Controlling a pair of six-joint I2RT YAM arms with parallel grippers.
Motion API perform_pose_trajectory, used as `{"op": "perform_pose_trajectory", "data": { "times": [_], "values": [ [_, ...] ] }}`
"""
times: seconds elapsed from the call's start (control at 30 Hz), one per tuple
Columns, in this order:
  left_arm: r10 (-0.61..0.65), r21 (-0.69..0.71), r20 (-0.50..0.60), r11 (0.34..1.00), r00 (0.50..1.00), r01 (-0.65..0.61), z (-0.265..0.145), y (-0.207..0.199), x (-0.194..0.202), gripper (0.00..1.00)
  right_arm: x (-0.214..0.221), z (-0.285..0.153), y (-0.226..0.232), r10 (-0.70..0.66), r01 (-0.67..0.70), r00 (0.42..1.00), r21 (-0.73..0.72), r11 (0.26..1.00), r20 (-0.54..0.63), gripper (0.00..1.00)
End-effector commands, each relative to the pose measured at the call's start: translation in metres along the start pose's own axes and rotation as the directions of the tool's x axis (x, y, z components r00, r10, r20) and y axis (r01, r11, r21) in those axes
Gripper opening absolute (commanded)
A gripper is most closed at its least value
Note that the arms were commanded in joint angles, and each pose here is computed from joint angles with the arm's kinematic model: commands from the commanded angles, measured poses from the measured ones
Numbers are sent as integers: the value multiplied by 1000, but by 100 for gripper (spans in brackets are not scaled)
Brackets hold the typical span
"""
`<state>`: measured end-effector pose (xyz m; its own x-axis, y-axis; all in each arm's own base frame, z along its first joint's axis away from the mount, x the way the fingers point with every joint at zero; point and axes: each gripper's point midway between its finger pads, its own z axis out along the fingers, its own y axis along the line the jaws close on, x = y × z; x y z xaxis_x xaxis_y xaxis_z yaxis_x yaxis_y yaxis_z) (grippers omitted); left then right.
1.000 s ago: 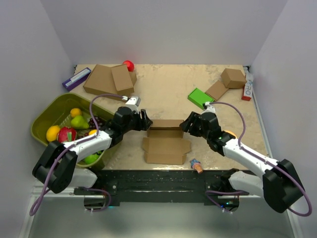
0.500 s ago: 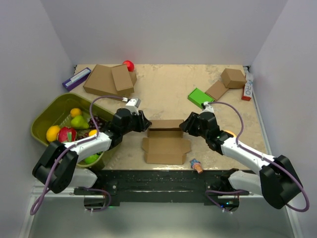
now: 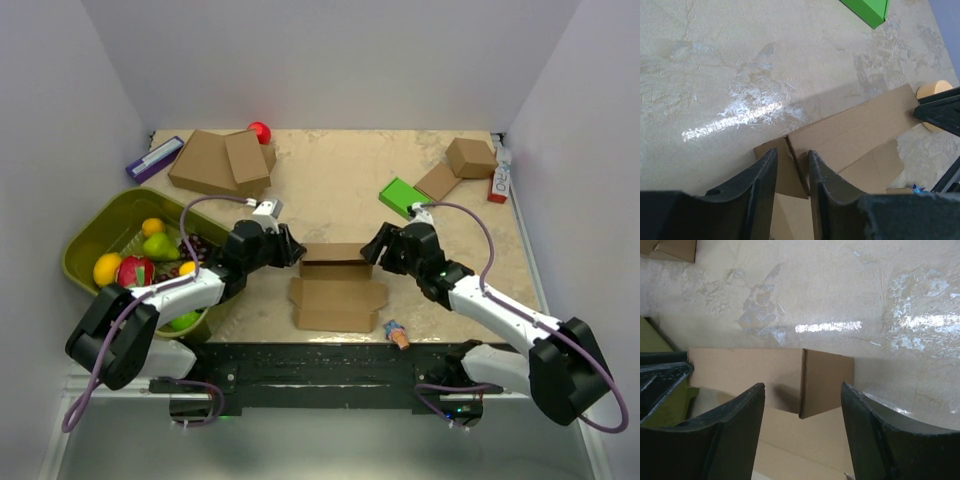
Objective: Fold the paper box
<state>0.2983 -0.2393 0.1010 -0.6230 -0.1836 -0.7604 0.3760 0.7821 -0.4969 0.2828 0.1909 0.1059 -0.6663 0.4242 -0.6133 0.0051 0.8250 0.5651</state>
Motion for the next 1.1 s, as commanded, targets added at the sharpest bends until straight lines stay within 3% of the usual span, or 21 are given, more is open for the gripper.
{"op": "perform_pose_trajectory", "data": {
  "times": [0.0,0.1,0.2,0.43,0.57,0.67,0.77,0.8,0.87,0.97,1.07],
  "values": [
    [29,-6,-39,1000,999,-29,0,-1,1,45,-36,-26,15,-36,36,995,2,999,91,75],
    [64,8,-6,998,998,-64,0,-9,-17,66,-40,-37,13,-50,50,992,4,999,116,80],
    [109,28,10,994,994,-110,1,-18,-32,74,-37,-46,6,-64,62,991,19,998,119,82],
    [241,29,61,970,969,-243,-5,-41,-58,77,-38,-61,-5,-104,97,988,67,993,115,82],
    [375,39,22,926,927,-375,-5,-71,-48,77,-63,-76,3,-126,111,976,91,990,180,83],
    [498,12,-43,867,866,-498,-6,-79,-34,78,-77,-87,8,-136,115,967,104,988,216,84],
    [647,-4,-102,759,756,-651,-4,-76,-22,80,-88,-100,13,-134,113,956,94,989,261,86],
    [717,1,-137,690,683,-724,-5,-69,-18,82,-92,-106,16,-128,111,950,76,991,284,86],
    [761,7,-168,636,626,-771,-2,-66,-10,82,-94,-112,17,-123,108,947,65,992,297,87],
    [798,76,-126,600,589,-796,-2,-81,6,83,-92,-120,18,-108,100,945,41,994,310,88],
    [846,41,-89,531,526,-846,3,-84,10,85,-92,-127,19,-91,91,941,15,996,325,88]
  ]
}}
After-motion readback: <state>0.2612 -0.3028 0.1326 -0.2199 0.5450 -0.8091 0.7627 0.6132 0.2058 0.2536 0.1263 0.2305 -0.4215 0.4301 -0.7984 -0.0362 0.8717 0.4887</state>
